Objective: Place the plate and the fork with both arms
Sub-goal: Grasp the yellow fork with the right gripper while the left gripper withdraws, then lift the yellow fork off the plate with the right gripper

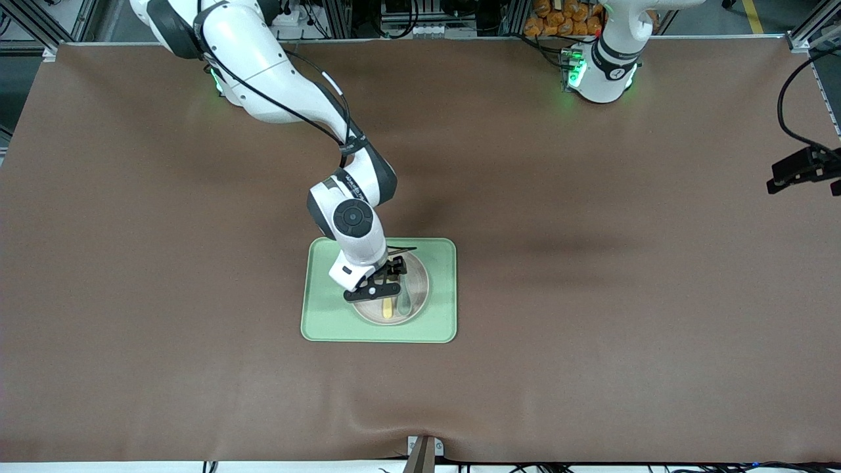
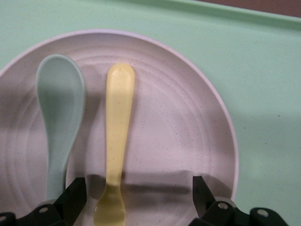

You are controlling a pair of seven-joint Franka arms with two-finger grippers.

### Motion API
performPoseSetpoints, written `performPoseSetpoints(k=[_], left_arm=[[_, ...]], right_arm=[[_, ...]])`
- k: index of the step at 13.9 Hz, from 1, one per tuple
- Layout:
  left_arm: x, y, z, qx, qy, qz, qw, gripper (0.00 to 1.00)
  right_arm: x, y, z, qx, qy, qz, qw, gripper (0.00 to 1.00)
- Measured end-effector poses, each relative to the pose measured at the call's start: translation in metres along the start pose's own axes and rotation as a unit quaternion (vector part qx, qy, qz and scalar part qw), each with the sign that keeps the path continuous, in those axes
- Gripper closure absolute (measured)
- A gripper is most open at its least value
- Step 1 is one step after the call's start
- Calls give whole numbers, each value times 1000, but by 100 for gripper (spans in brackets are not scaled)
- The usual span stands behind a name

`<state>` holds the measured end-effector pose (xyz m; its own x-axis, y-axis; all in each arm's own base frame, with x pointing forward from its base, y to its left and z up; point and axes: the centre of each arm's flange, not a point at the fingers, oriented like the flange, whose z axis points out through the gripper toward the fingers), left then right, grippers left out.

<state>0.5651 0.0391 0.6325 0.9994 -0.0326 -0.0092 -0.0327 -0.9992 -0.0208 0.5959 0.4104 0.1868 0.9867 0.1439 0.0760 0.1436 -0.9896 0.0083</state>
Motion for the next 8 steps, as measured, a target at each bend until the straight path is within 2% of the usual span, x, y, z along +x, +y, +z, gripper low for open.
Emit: performPoseSetpoints(k=[3, 4, 8], left_arm=[[-27, 27, -24, 0, 11, -7, 1000, 0], [-33, 33, -30, 1, 14, -6, 1000, 0], [-37, 42, -31, 1, 14, 0, 1000, 0]], right_arm=[[0, 0, 1, -1, -1, 0, 1000, 0], [0, 1, 1, -1, 0, 0, 1000, 7], [4, 4, -2, -2, 4, 4, 1000, 53]])
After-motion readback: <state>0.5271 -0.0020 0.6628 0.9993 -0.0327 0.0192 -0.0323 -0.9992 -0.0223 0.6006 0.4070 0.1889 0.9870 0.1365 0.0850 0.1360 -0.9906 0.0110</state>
